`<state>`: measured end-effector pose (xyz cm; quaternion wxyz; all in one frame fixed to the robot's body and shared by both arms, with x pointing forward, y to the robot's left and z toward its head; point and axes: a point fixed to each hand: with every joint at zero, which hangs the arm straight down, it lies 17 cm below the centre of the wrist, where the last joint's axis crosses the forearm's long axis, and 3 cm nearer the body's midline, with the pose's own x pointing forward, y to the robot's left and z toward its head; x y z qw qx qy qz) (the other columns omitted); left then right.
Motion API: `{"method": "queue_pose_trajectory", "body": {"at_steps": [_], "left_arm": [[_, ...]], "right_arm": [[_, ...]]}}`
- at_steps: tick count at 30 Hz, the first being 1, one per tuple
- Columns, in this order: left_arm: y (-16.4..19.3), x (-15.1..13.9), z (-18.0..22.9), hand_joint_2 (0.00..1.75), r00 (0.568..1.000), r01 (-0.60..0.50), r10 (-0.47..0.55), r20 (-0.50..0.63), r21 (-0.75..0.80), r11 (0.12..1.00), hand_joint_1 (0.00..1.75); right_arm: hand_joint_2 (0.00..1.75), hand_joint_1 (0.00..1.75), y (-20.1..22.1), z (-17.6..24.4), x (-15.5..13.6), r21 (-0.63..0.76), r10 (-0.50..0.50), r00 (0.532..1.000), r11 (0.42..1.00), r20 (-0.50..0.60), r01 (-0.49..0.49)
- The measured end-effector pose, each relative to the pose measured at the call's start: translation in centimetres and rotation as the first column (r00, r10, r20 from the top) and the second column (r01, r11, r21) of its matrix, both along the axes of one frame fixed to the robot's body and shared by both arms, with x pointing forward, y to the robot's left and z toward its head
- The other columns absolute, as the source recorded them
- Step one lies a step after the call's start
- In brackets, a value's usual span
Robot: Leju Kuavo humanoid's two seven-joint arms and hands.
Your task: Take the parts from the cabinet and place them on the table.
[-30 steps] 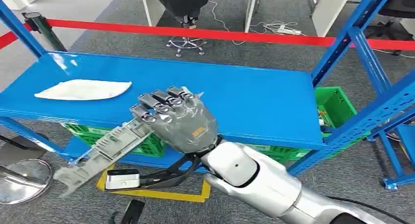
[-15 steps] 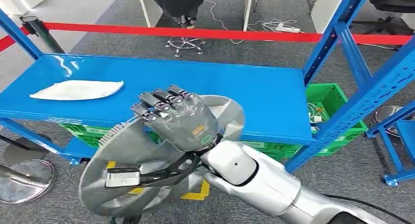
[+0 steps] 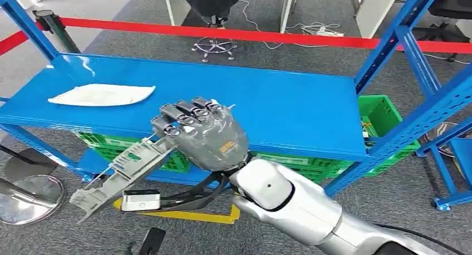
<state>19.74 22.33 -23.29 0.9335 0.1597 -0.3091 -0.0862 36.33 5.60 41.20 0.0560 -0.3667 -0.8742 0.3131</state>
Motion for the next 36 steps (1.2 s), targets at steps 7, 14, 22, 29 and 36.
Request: {"method": "queue_pose_trajectory", "body": {"at_steps": [7,14,22,29,36], "left_arm": [[-0.16,0.06,0.03,1.75,1.0,0.0,0.0,0.001,-0.003,1.0,0.0],[0.12,-0.02,-0.02,1.75,1.0,0.001,-0.001,0.0,0.002,1.0,0.0],[-0.04,0.01,0.01,1.75,1.0,0.001,-0.001,0.0,0.001,1.0,0.0],[-0.01,0.11,0.05,1.75,1.0,0.001,-0.001,0.002,0.002,1.0,0.0],[-0.02,-0.07,0.01,1.75,1.0,0.014,-0.013,-0.015,0.031,0.999,0.0]], "right_arm": [[1.75,1.75,0.01,0.17,0.06,-0.001,-0.001,1.0,1.0,0.004,0.001],[1.75,1.75,0.07,-0.19,0.34,-0.007,-0.004,1.0,1.0,-0.007,0.004],[1.75,1.75,-0.06,-0.01,0.51,0.004,-0.008,1.0,1.0,-0.012,0.008],[1.75,1.75,-0.14,-0.33,0.76,0.002,-0.013,1.0,1.0,-0.022,0.013],[1.75,1.75,-0.18,-0.05,0.83,0.006,-0.018,1.0,1.0,-0.017,0.018]]}}
